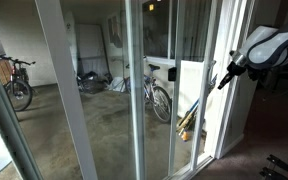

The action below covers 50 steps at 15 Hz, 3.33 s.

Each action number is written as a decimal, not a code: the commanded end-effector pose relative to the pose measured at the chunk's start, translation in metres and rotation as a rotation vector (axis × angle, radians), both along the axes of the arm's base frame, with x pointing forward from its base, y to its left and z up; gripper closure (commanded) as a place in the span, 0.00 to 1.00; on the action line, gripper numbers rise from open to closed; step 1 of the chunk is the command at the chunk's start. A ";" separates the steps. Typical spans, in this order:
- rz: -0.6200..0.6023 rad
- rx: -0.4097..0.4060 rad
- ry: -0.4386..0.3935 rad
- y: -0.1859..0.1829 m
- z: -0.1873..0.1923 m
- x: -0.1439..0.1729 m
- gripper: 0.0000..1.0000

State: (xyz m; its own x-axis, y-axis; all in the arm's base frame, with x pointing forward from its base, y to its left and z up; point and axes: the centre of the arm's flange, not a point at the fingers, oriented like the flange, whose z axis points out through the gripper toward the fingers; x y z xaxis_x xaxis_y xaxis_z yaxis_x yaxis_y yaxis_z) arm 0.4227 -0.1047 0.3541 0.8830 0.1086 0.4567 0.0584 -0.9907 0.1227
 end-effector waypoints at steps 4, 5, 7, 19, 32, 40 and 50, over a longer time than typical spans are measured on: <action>-0.117 -0.023 -0.122 -0.011 0.023 0.023 0.98; -0.128 -0.028 -0.132 -0.013 0.026 0.026 0.98; -0.150 -0.033 -0.143 -0.017 0.030 0.029 0.99; -0.191 -0.068 -0.149 0.005 0.038 0.053 0.99; -0.252 -0.072 -0.115 -0.036 0.045 0.083 0.98; -0.245 -0.077 -0.106 -0.032 0.043 0.081 0.98; -0.244 -0.078 -0.107 -0.030 0.043 0.079 0.98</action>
